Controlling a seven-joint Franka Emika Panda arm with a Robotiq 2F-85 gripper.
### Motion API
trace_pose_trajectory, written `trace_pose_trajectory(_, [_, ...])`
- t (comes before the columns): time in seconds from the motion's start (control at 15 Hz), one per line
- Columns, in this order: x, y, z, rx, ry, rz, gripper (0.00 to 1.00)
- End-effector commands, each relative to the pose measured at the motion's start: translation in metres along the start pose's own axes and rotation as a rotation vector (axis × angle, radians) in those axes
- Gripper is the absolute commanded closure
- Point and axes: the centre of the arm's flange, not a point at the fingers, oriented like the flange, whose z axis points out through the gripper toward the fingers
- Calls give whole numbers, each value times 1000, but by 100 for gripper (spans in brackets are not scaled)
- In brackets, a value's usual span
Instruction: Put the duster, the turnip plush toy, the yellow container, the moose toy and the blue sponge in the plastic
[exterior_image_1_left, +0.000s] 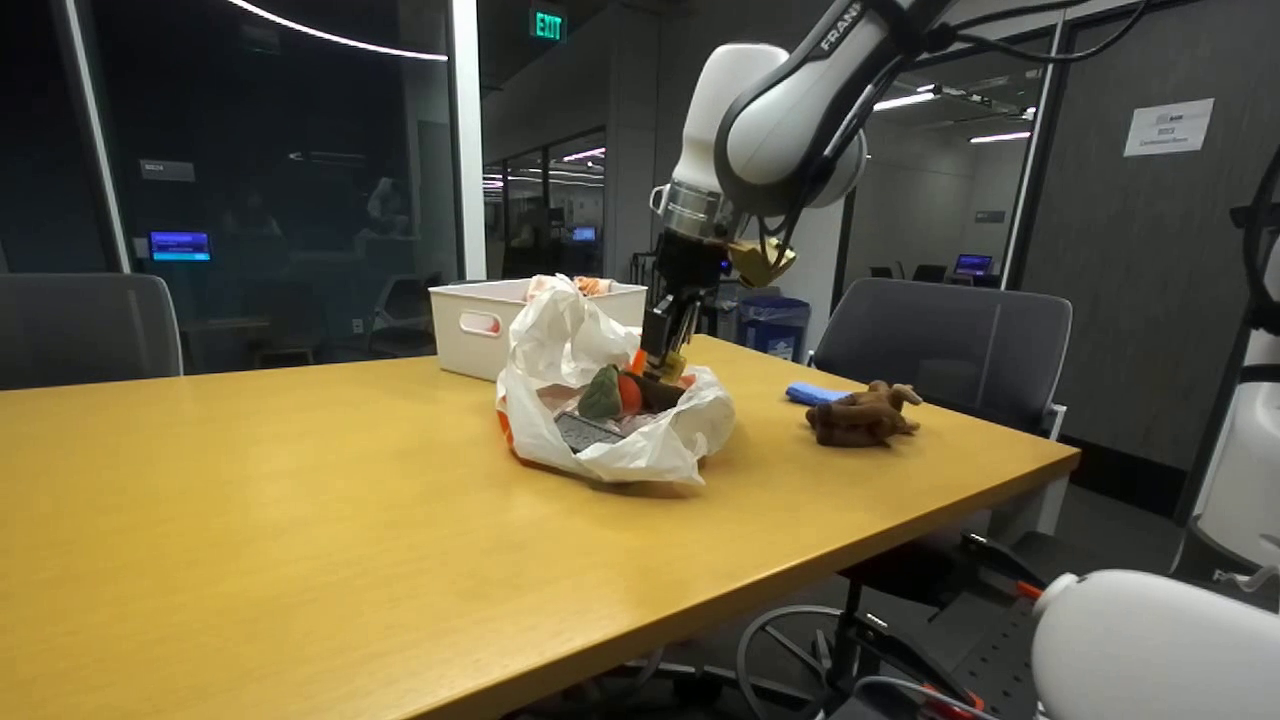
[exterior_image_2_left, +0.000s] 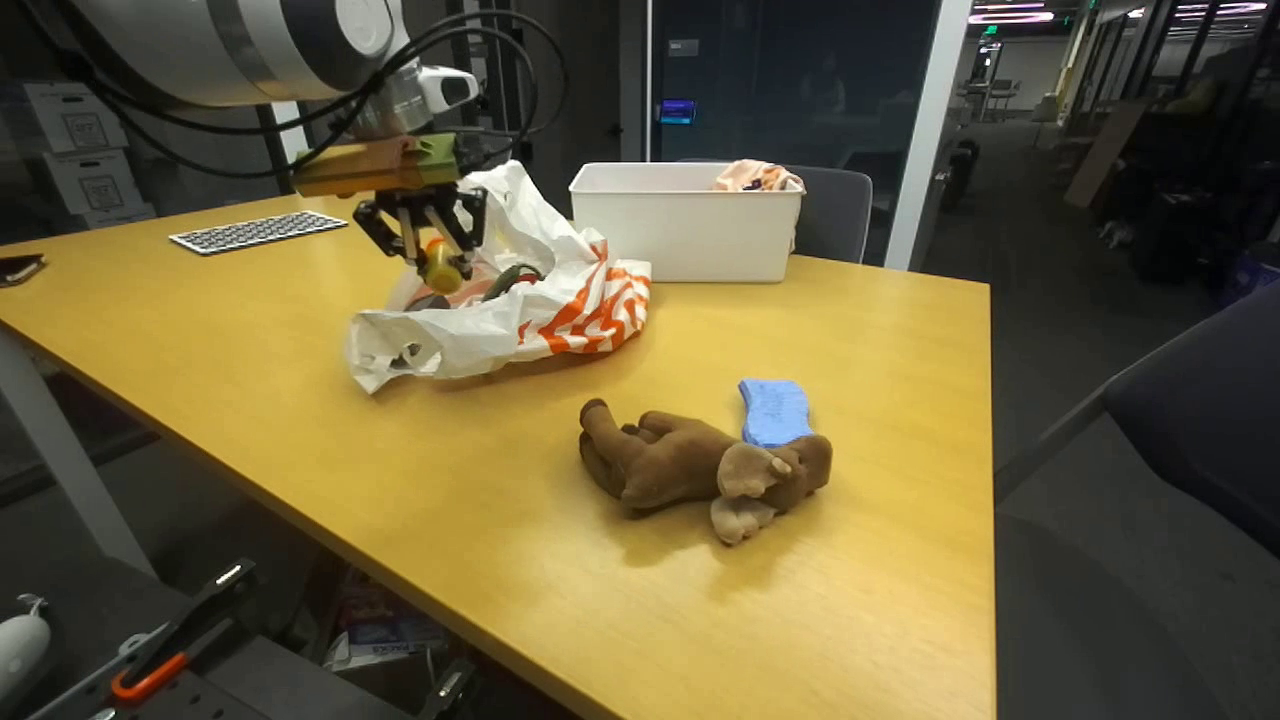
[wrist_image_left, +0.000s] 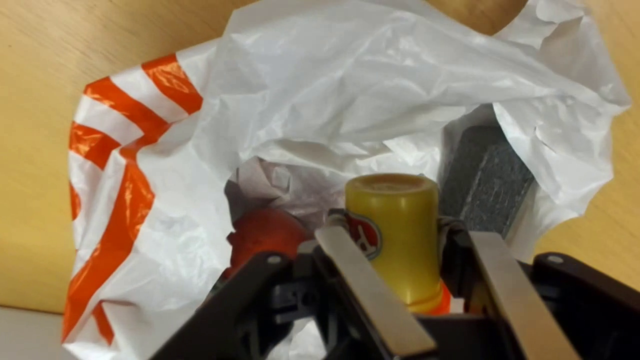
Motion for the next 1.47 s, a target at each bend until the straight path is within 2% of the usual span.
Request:
trace_pose_trajectory(0.0, [29,4,33,-9,-17,-43,76])
trace_pose_trajectory(0.07, [32,5,37,-8,-19,-46,31])
trace_pose_trajectory(0.2, [34,10,37,-11,-19,-49,25])
trace_pose_trajectory(0.4, [27,38,24,-52,-12,29,2])
trace_pose_trajectory(0.6, [-4,97,8,-92,-35,214,0])
trace_pose_trajectory(0.87, [-72,174,-7,-120,-84,436,0])
trace_pose_trajectory(1.13, [-132,207,-7,-103,-181,658,0])
trace_pose_trajectory(1.2, [-142,209,-5,-69,-208,704,0])
trace_pose_trajectory(1.27, [-149,206,-5,24,-216,707,0])
trace_pose_trajectory(1.4, [-159,201,-1,121,-229,794,0])
